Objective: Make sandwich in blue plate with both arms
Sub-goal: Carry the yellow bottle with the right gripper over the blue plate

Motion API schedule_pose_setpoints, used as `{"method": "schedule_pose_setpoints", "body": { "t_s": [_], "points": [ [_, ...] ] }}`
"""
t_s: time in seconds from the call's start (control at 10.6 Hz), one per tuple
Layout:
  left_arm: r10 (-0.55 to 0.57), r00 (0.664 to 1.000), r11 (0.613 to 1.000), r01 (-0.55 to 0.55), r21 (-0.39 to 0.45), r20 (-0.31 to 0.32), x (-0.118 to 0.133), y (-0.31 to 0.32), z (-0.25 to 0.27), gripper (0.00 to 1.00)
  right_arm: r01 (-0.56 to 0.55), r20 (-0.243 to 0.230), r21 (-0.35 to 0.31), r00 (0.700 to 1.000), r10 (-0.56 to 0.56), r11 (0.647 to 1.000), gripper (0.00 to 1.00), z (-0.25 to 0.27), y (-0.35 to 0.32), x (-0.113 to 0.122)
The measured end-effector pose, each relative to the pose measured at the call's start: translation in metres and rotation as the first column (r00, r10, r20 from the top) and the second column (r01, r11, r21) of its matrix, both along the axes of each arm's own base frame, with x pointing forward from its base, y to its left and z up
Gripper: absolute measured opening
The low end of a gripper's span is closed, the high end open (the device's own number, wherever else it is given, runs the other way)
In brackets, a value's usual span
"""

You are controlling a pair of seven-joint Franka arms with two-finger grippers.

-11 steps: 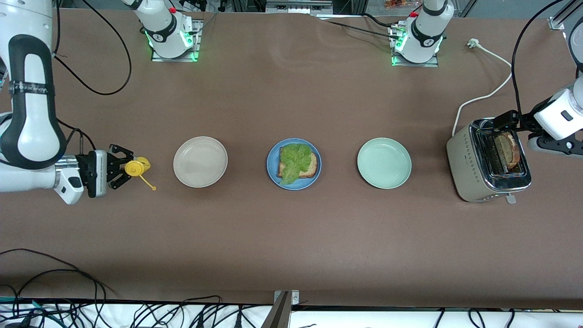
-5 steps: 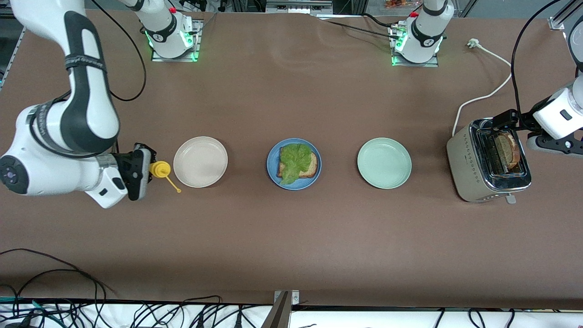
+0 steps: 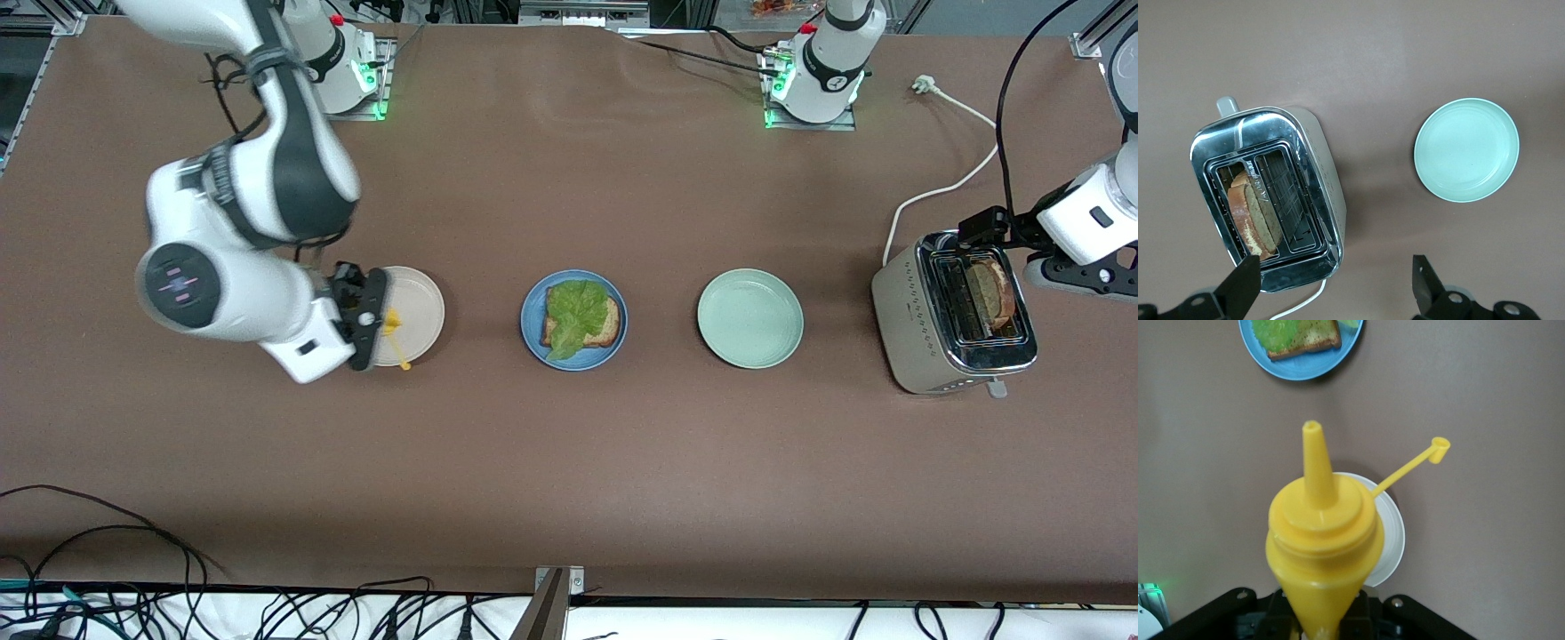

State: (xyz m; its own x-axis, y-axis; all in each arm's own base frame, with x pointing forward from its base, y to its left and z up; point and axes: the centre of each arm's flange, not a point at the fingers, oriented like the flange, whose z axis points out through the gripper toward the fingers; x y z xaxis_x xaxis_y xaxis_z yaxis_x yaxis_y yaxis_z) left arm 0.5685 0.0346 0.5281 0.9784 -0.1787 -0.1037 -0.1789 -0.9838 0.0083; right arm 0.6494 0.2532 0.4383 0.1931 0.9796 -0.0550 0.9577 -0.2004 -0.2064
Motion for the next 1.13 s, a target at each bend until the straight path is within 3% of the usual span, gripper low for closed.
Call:
{"method": "schedule_pose_setpoints", "body": {
  "t_s": [0.38,0.56,0.85,1.13],
  "points": [
    [-0.002,1.000,1.000,0.002,-0.001,0.000,-0.001,-0.001,0.002,1.00,-0.053,0.111,-0.237,0.991,0.081,0.970,0.12,-0.002,0.104,-0.048],
    [-0.002,1.000,1.000,0.002,-0.001,0.000,-0.002,-0.001,0.003,1.00,-0.126,0.128,-0.344,0.975,0.179,0.931,0.12,-0.025,0.151,-0.075],
    [-0.003,1.000,1.000,0.003,-0.001,-0.001,-0.002,-0.002,0.003,1.00,-0.169,0.171,-0.544,0.936,0.306,0.822,0.12,-0.084,0.220,-0.122],
    [-0.002,1.000,1.000,0.002,-0.001,-0.001,-0.002,-0.001,0.003,1.00,-0.167,0.201,-0.689,0.892,0.406,0.706,0.12,-0.143,0.258,-0.156]
  ]
}}
